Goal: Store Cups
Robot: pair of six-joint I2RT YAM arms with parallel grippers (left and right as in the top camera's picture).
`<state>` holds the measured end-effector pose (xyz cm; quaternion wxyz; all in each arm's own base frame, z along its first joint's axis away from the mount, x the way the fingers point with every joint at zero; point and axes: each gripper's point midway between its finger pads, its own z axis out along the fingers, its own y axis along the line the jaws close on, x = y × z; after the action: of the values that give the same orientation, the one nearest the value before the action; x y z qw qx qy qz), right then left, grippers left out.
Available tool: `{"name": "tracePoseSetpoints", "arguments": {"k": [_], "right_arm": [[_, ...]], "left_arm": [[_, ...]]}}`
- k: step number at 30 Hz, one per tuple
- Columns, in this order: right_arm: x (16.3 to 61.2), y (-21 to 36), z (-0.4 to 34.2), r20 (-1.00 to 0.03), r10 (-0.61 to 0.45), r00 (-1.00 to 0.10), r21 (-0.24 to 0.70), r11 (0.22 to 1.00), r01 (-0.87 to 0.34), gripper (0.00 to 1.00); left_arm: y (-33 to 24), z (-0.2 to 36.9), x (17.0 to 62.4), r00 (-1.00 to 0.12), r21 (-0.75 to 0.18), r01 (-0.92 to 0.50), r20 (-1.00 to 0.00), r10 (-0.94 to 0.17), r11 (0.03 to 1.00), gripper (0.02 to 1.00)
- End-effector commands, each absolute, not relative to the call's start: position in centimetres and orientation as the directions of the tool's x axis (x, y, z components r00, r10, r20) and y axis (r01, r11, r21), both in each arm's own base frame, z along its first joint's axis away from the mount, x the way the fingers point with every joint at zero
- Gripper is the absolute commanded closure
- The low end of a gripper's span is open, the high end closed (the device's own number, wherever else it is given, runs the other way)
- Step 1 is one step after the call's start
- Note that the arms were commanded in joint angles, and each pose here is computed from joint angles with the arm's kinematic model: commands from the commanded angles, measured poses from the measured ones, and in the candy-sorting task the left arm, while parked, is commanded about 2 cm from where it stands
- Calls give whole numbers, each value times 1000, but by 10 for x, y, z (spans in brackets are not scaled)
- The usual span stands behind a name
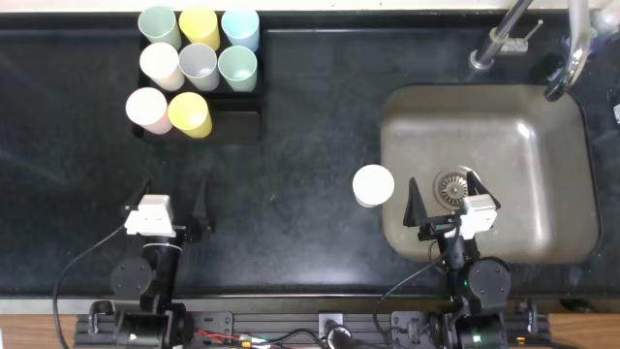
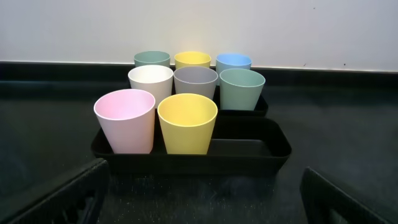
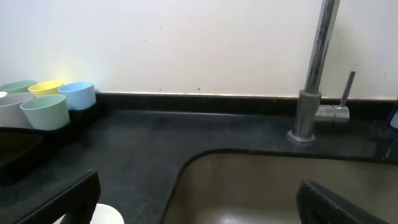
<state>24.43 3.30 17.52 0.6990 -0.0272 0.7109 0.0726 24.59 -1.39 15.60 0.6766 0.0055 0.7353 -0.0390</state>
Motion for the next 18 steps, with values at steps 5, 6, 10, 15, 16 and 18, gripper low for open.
{"name": "tracePoseSetpoints", "arguments": {"k": [5,6,10,15,16,18], "right_arm": [[246,19,175,-999,49,-2,49,997,-62,3],[246,19,177,-998,56,-3,56,997,-57,3],[249,5,195,-988,149,-29,149,989,26,3],[262,9,243,-975,135,-178,131,991,35,3],[267,12,252,-964,128,-235,125,992,27,3],[274,19,265,-936,117,-331,122,993,7,3]], "left_arm": [[-17,157,245,-77,-26,83,-997,-20,996,18],[-17,157,245,-77,-26,83,-997,-20,996,18],[-17,157,245,-77,-26,83,-997,-20,996,18],[-17,157,245,-77,-26,83,-997,-20,996,18],[-17,157,245,-77,-26,83,-997,-20,996,20],[-17,157,245,-77,-26,83,-997,-20,996,18]]}}
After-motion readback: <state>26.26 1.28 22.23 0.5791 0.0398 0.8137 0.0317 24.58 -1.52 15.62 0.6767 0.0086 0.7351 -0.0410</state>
